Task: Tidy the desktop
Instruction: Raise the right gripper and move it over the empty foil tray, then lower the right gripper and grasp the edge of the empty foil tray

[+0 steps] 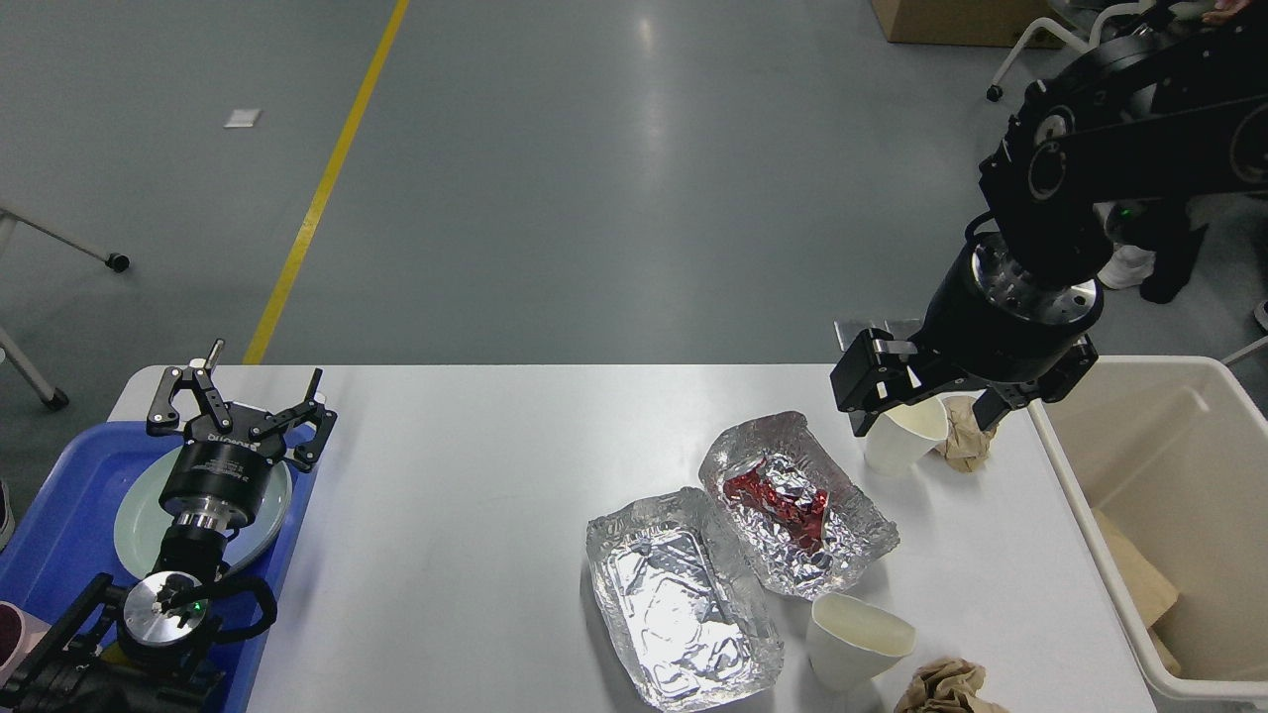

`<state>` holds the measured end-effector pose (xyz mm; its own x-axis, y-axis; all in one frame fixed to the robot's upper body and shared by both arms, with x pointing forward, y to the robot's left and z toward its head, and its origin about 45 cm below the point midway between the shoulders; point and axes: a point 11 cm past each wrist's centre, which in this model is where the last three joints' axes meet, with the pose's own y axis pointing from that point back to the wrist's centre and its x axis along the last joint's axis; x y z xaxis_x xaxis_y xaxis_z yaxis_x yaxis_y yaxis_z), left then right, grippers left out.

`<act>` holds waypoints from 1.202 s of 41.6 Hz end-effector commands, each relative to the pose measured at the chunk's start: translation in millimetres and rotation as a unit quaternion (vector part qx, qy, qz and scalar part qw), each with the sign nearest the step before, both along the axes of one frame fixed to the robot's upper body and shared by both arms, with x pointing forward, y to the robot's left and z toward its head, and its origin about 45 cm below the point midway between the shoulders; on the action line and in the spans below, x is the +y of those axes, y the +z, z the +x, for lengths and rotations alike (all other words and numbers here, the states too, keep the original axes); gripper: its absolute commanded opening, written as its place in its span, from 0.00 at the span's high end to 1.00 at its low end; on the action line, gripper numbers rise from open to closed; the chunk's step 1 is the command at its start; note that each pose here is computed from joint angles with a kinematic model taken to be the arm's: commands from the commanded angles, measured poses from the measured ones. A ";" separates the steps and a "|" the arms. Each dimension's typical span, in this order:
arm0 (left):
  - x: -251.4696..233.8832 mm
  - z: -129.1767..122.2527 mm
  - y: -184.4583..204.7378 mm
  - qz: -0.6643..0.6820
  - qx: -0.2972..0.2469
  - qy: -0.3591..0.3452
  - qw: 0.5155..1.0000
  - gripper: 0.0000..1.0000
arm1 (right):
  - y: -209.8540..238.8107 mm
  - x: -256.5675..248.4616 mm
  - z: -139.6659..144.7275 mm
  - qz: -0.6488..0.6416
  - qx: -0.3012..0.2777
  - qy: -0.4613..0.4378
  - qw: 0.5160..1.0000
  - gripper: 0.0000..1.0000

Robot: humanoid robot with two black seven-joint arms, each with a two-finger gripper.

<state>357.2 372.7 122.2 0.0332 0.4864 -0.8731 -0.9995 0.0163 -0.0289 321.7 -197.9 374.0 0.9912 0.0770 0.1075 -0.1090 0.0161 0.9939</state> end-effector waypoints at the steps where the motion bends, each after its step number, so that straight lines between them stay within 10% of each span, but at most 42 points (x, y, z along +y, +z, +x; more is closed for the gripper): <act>1: 0.0 0.0 0.1 0.000 0.000 0.000 1.000 0.04 | 6.0 19.1 -15.9 0.017 0.005 0.024 1.000 0.00; 25: 0.0 0.0 0.1 0.000 0.000 0.000 1.000 0.04 | -123.7 60.0 -0.6 0.059 0.007 0.052 0.997 0.04; 50: 0.0 0.0 0.1 0.000 0.000 0.000 1.000 0.04 | -219.2 116.2 -59.4 0.088 0.062 0.121 0.987 0.06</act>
<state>357.3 372.7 122.2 0.0333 0.4863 -0.8731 -0.9994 0.0163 -0.0290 275.4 -87.5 163.0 0.9547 0.2926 0.0533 -0.0005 -0.1777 0.9841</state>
